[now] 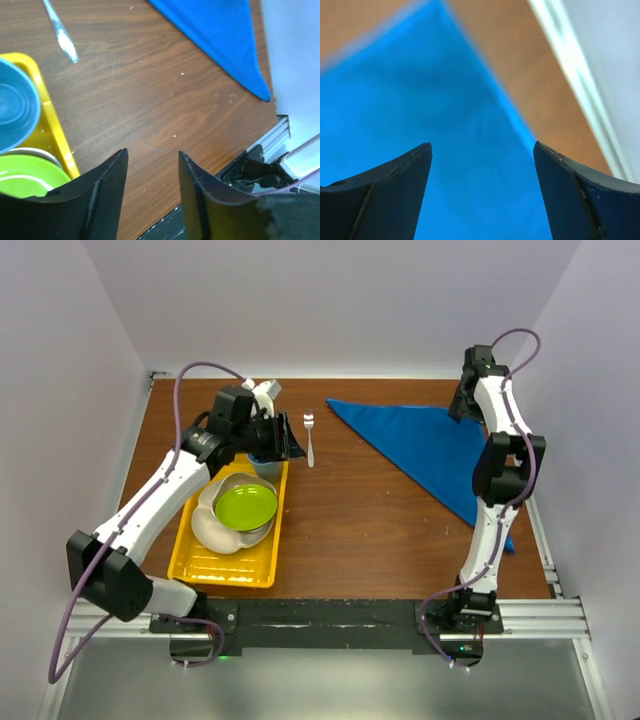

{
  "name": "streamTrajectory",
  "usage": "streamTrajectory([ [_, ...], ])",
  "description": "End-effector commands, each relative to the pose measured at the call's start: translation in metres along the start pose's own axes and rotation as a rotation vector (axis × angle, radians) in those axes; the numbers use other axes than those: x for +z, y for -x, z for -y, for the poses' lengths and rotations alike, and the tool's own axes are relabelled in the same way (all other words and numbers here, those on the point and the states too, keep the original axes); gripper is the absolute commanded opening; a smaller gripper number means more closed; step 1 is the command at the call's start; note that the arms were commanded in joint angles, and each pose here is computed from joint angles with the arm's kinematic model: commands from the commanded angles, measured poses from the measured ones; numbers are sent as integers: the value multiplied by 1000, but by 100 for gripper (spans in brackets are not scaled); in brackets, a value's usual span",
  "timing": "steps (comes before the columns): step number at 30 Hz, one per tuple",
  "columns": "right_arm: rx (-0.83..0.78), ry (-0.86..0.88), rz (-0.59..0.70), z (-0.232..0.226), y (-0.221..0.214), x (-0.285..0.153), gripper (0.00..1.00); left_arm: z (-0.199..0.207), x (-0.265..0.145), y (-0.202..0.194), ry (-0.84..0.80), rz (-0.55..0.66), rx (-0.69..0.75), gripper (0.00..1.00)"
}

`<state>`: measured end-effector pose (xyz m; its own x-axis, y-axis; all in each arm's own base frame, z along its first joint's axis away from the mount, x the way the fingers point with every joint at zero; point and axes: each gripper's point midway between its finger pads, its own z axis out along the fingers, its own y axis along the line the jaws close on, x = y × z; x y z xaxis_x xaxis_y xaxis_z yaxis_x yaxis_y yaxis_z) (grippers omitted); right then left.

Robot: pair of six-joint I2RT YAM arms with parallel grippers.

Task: Fold the napkin, place the utensils inside, and roll it up
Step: Fold the napkin

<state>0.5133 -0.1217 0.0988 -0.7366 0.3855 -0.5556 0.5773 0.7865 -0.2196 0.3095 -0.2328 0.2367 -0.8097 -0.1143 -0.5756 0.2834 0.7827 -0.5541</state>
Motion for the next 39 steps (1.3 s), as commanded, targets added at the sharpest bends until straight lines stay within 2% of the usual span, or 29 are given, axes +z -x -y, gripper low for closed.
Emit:
streamTrajectory([
  [1, 44, 200, 25, -12, -16, -96, 86, 23, 7, 18, -142, 85, -29, 44],
  [4, 22, 301, -49, -20, -60, -125, 86, 27, 22, 27, -179, 101, -75, 36],
  [5, -38, 346, -53, -41, -78, -144, 86, 35, 25, 36, -219, 131, -76, 32],
  [7, -64, 407, -49, -49, -96, -172, 86, 34, 41, 42, -230, 130, -152, 27],
  [8, -93, 440, -92, -61, -124, -178, 86, 40, 46, 54, -265, 170, -157, 22],
  [13, -83, 587, -171, -80, -176, -198, 86, 32, 102, 86, -268, 219, -293, 5],
  [17, -79, 639, -131, -79, -171, -209, 84, 31, 155, 118, -290, 325, -281, 2],
  [21, -88, 622, -99, -67, -158, -213, 81, 46, 185, 164, -332, 453, -216, 1],
  [22, -62, 615, -92, -62, -153, -208, 79, 46, 194, 168, -329, 473, -198, 0],
  [23, -41, 610, -91, -57, -150, -204, 77, 31, 220, 165, -300, 475, -207, 0],
  [25, 27, 645, -118, -46, -143, -194, 70, 33, 231, 183, -310, 521, -194, 0],
  [26, 54, 640, -135, -40, -141, -189, 67, 17, 252, 178, -272, 521, -203, 0],
  [27, 70, 636, -157, -36, -142, -183, 61, 19, 254, 187, -277, 547, -191, 0],
  [29, 110, 609, -168, -21, -134, -173, 46, -2, 274, 185, -205, 561, -174, 0],
  [30, 113, 599, -168, -19, -133, -170, 35, -7, 276, 190, -174, 583, -150, 0],
  [34, 124, 539, -188, -9, -132, -154, 31, -51, 284, 193, 46, 630, -108, 0],
  [39, 93, 481, -188, 3, -134, -148, 31, -79, 298, 187, 161, 627, -44, 0],
])
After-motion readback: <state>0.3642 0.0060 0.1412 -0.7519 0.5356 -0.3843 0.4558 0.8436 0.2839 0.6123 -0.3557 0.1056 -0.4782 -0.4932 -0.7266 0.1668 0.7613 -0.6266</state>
